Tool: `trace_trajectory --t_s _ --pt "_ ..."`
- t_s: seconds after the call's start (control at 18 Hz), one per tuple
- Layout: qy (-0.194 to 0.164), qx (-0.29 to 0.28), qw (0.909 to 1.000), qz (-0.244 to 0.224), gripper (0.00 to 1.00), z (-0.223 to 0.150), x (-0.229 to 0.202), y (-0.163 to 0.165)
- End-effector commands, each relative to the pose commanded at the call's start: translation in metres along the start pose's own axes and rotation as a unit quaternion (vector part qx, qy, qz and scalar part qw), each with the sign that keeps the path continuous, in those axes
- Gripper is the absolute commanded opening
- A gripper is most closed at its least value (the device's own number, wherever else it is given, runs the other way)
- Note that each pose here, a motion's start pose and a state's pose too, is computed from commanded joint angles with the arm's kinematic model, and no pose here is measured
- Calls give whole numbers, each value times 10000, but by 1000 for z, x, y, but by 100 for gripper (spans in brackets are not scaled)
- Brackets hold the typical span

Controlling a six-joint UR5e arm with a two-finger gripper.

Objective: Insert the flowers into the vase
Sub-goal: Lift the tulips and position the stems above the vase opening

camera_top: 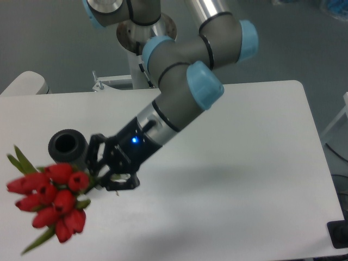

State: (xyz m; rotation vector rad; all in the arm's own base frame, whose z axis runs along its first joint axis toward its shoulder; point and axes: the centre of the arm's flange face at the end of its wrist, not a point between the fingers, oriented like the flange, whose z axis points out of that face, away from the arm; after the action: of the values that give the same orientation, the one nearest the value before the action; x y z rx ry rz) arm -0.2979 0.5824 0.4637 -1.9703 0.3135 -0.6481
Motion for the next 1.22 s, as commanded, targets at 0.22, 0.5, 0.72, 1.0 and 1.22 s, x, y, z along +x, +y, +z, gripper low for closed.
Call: trace_trajectory --t_s 0.22,0.5,0.72,1.0,1.22 --pt "161 322 9990 267 7 4 25 2" --pt "310 549 9975 330 7 6 61 28" --pt "369 566 9966 469 8 12 70 30" --pt "518 539 9961 473 9 25 87 33" --pt "571 513 9959 473 9 30 95 46"
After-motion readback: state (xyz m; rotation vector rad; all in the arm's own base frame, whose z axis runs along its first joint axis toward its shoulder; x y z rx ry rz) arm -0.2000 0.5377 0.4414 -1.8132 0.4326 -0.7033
